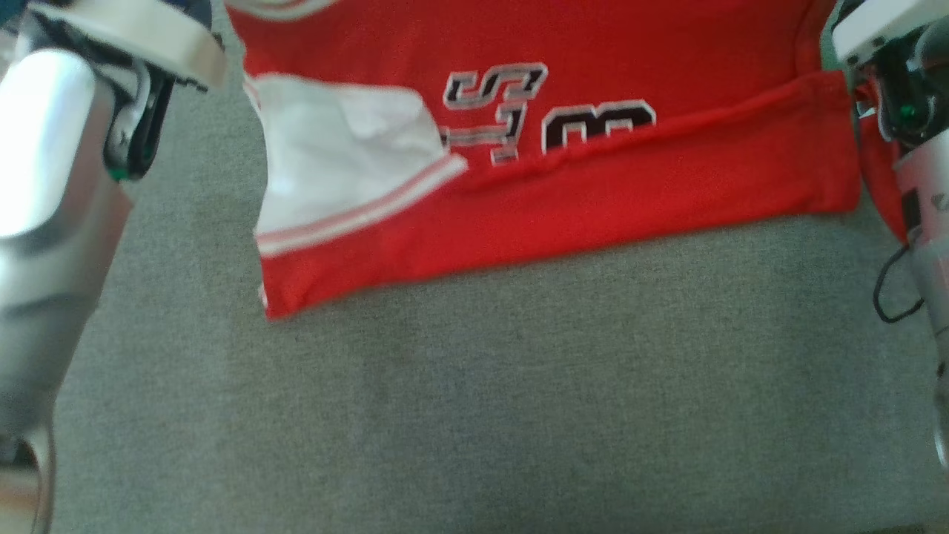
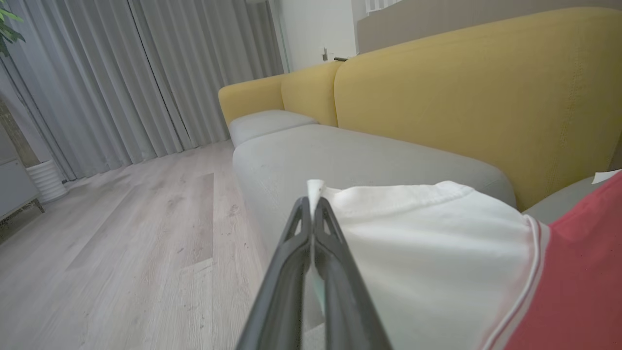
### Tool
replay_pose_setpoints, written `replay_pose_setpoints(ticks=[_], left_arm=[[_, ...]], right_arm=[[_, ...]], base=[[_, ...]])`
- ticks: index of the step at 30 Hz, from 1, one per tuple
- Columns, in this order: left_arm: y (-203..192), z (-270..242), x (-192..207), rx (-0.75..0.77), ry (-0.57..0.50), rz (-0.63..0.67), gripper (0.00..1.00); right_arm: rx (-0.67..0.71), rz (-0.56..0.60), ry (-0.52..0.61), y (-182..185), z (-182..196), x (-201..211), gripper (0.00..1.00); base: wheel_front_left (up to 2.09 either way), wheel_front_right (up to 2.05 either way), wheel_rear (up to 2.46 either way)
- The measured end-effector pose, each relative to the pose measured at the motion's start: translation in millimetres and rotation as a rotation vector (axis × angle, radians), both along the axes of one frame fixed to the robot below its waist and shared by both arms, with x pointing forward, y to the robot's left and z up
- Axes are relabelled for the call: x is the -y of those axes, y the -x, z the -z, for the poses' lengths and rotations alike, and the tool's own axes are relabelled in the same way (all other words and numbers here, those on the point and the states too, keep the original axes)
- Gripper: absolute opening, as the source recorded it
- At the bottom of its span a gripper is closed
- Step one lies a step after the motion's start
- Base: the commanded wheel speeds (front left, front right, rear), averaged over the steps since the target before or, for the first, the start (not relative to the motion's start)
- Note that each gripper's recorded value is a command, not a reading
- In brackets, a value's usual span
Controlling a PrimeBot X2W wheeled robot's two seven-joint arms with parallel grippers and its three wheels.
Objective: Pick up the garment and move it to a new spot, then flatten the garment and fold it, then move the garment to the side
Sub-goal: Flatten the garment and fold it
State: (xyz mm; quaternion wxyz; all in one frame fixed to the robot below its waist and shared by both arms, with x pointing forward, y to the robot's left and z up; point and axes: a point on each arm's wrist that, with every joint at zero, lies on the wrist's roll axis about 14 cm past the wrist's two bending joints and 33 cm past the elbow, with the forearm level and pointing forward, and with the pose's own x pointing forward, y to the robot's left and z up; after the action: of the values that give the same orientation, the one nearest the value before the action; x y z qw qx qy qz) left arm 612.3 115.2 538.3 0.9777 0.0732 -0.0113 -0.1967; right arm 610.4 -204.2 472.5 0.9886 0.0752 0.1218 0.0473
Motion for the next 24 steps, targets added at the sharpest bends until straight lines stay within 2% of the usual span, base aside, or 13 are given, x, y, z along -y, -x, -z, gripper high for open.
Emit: replay_pose_setpoints(ticks=[5, 11, 17, 24], left_arm=[[-4.4, -4.7, 3.9, 0.03, 0.012, 0.011, 0.0], [11.9, 8.2, 1.1, -0.004, -0.002, 0.028, 0.0], [53.6, 41.0, -1.7, -0.11, -0.022, 0.06, 0.0], [112.4, 84.5, -16.7, -0.321, -0.09, 0.084, 0.0]], right_arm=[[0.028, 0.002, -0.031, -3.9, -9.5, -3.6, 0.0], [-0.024, -0.016, -0.062, 6.2, -0.4, -8.6, 0.0], [-0.169, -0.034, -0.034, 43.4, 38.2, 1.2, 0.0], [-0.293, -0.122, 0.026, 75.9, 52.8, -1.6, 0.0]], base=[[0.0, 0.0, 0.0], [0.0, 0.0, 0.0], [0.0, 0.0, 0.0], [0.0, 0.0, 0.0]])
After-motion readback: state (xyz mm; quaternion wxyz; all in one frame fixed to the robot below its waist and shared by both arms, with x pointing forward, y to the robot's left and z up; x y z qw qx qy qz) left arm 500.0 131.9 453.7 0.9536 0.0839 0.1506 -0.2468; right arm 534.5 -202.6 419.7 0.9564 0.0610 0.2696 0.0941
